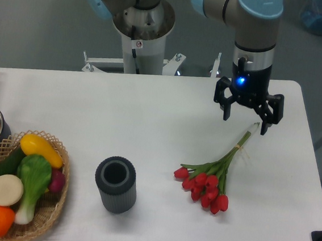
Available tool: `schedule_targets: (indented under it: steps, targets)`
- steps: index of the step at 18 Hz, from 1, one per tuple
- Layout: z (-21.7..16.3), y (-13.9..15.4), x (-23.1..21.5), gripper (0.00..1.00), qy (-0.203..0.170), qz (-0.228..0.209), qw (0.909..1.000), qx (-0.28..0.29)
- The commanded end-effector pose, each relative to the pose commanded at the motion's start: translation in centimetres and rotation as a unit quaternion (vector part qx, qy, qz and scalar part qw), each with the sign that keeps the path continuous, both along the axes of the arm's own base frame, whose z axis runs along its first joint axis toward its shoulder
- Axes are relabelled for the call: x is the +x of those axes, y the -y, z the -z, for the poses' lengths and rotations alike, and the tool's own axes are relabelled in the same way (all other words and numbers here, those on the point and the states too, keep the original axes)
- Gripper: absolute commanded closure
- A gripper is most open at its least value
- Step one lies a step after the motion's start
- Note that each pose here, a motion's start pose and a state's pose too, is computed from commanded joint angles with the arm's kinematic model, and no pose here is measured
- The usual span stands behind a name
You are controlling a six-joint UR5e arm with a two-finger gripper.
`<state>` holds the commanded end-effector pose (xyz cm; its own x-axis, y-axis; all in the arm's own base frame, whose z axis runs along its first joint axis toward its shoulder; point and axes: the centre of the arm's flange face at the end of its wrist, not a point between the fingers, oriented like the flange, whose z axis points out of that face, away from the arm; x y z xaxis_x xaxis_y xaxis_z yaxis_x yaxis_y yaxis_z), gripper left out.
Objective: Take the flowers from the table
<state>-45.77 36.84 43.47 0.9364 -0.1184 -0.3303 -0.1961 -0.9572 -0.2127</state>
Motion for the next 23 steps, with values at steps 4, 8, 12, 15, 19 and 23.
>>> schedule_targets:
  steps: [4, 8, 12, 15, 19, 23]
  targets:
    - [-0.4, 0.0, -0.1, 0.0, -0.005, -0.001, 1.0, -0.002]
    - [0.1, -0.1, 0.2, 0.0, -0.002, -0.004, 1.0, 0.0]
    - [0.3, -0.1, 0.3, 0.0, 0.002, -0.014, 0.9999, 0.006]
    - [0.9, -0.1, 0.5, 0.0, 0.009, -0.028, 0.9995, 0.011]
    - [2.5, -0.2, 0.7, 0.0, 0.003, -0.038, 0.9988, 0.032]
    - [3.1, -0.3, 0.5, 0.0, 0.013, -0.053, 0.998, 0.032]
